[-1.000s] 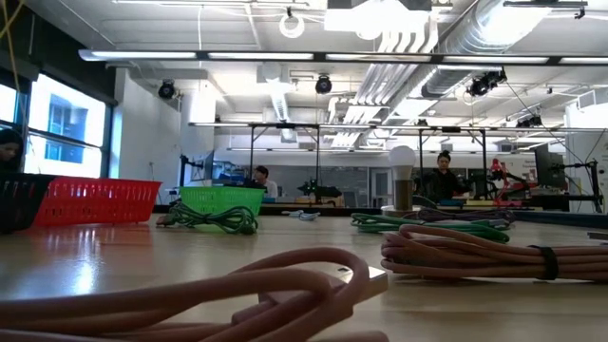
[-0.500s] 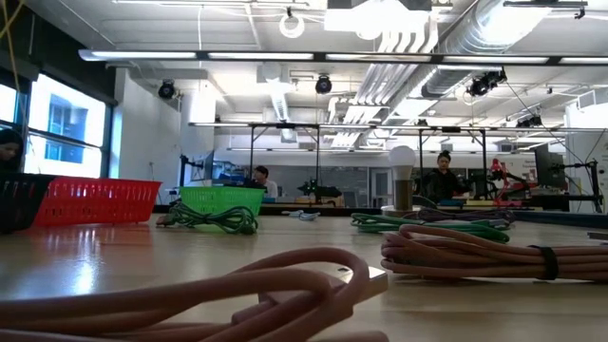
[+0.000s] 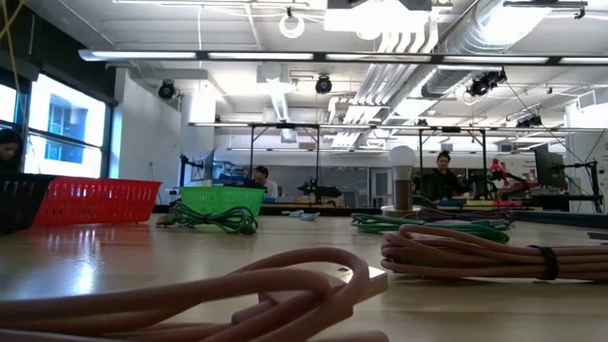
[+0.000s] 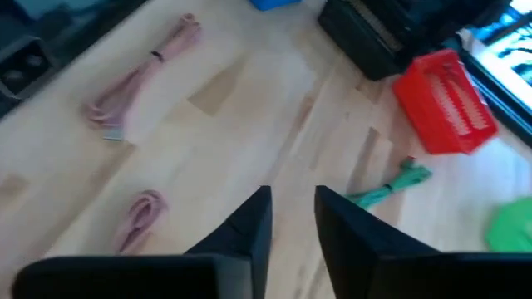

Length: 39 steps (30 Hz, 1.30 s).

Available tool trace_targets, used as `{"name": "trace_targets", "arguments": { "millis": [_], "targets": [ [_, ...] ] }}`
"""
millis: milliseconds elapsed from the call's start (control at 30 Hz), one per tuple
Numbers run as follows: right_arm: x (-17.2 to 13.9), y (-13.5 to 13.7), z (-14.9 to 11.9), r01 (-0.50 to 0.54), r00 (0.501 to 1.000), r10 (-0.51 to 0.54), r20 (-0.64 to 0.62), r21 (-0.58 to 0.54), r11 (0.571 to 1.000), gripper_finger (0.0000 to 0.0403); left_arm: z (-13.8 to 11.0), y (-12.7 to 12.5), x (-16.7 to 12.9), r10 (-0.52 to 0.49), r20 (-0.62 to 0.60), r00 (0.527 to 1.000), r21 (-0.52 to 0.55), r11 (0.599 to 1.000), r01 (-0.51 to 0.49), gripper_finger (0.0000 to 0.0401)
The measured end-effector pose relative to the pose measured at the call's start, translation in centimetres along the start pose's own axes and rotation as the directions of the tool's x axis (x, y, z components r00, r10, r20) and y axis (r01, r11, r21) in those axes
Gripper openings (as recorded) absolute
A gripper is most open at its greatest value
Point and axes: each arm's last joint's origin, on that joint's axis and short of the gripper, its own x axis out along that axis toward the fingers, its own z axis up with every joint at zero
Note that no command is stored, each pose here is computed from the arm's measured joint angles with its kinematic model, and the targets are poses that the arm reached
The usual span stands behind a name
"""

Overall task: Pick & Place USB Port
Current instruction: Put the right green charger cable into the green bin

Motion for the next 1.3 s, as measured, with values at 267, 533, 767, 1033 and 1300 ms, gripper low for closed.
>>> {"name": "trace_targets", "arguments": {
  "millis": [267, 533, 767, 1033, 1300],
  "targets": [
    [-0.4, -0.2, -2.6, 0.128, 0.955, -0.112, -0.274, 0.039, 0.991, 0.0127, 7.9, -1.2, 4.0, 0.101, 0.178, 0.979, 0.275, 0.950, -0.148, 0.0205],
    [-1.0, -2.1, -6.0, 0.189, 0.840, 0.011, -0.542, 0.311, 0.931, 0.0129, 16.3, 0.3, 9.1, 0.282, 0.056, 0.958, 0.355, 0.891, -0.283, 0.0205],
    [0.0, -3.0, -6.3, 0.104, 0.845, 0.183, -0.502, 0.490, 0.865, 0.0129, 20.1, 2.3, 11.9, 0.320, -0.177, 0.931, 0.426, 0.878, -0.221, 0.0205],
    [2.7, -3.0, -7.4, 0.265, 0.803, 0.095, -0.588, 0.495, 0.827, 0.0129, 20.5, 3.9, 13.7, 0.370, -0.322, 0.871, 0.583, 0.803, -0.126, 0.0205],
    [5.5, -1.9, -9.0, 0.394, 0.715, 0.074, -0.695, 0.488, 0.779, 0.0129, 18.8, 4.8, 14.9, 0.435, -0.397, 0.808, 0.665, 0.743, -0.074, 0.0205]
  ]
}}
